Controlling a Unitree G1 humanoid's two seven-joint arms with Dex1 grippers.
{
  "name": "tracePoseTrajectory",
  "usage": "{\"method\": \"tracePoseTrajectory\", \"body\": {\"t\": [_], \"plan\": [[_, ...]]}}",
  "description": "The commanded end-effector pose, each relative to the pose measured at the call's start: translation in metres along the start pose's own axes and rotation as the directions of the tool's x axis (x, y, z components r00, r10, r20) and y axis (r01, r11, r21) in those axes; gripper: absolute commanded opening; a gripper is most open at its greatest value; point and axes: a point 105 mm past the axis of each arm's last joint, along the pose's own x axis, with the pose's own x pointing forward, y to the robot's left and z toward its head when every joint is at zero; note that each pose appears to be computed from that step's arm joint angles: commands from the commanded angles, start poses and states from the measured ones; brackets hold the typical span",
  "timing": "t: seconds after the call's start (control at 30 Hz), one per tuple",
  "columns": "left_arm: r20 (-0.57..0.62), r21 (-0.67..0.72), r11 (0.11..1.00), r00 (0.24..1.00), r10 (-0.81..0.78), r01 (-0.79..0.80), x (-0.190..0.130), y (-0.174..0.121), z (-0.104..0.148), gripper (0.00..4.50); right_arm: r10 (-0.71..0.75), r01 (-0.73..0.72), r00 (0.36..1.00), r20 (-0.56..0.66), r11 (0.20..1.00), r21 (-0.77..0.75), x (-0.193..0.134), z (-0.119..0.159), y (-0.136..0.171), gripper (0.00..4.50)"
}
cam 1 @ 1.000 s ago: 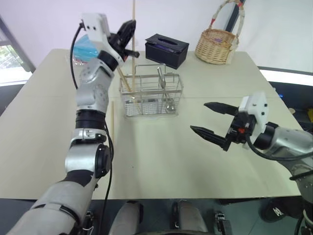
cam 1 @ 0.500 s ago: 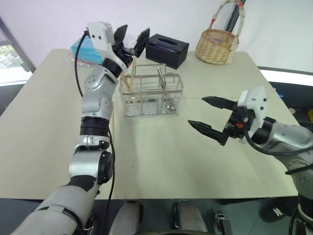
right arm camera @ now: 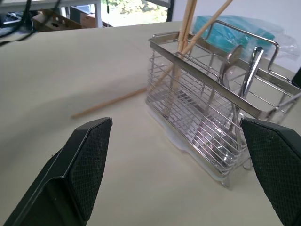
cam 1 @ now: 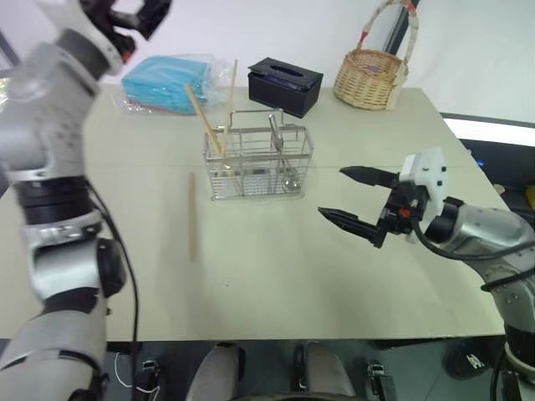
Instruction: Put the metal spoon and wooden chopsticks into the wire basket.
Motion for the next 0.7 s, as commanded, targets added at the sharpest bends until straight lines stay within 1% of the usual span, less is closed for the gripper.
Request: {"method": "tracePoseTrajectory", "body": {"t": [0.03,0.1,0.2,0.27,0.33,0.43,0.47,0.53,0.63,0.7], "plan": [[-0.061,0.057,0.998,0.998,0.024,-0.021,-0.012,0.008,0.017,4.48,0.033,-0.03,0.998,0.055,0.998,-0.047,0.0,0.016,0.002,4.5],[-0.11,0.08,0.996,0.993,0.05,-0.041,-0.018,0.013,0.016,4.48,0.051,-0.048,0.997,0.063,0.998,-0.047,0.001,0.018,0.003,4.5],[-0.216,0.103,0.992,0.972,0.09,-0.068,-0.03,0.02,0.009,4.48,0.082,-0.078,0.994,0.071,0.996,-0.048,0.005,0.019,0.006,4.5],[-0.305,0.1,0.993,0.948,0.093,-0.065,-0.038,0.021,-0.002,4.48,0.092,-0.089,0.993,0.07,0.995,-0.047,0.007,0.019,0.008,4.5],[-0.401,0.066,0.995,0.911,0.095,-0.074,-0.048,0.021,-0.016,4.48,0.099,-0.096,0.993,0.066,0.994,-0.045,0.007,0.017,0.008,4.5],[-0.54,0.018,0.996,0.838,0.08,-0.084,-0.064,0.02,-0.039,4.48,0.107,-0.105,0.992,0.061,0.994,-0.038,0.007,0.014,0.009,4.5],[-0.586,0.019,0.996,0.806,0.08,-0.085,-0.071,0.02,-0.048,4.48,0.109,-0.107,0.992,0.059,0.994,-0.034,0.007,0.014,0.009,4.5],[-0.677,-0.026,0.995,0.734,0.052,-0.094,-0.086,0.015,-0.066,4.48,0.108,-0.106,0.993,0.053,0.994,-0.03,0.007,0.013,0.008,4.5],[-0.762,-0.085,0.991,0.647,0.002,-0.103,-0.103,0.002,-0.09,4.48,0.108,-0.107,0.993,0.053,0.994,-0.021,0.006,0.012,0.01,4.5],[-0.794,-0.11,0.988,0.608,-0.022,-0.107,-0.108,-0.004,-0.106,4.48,0.107,-0.106,0.993,0.055,0.994,-0.011,0.006,0.011,0.012,4.5]]}}
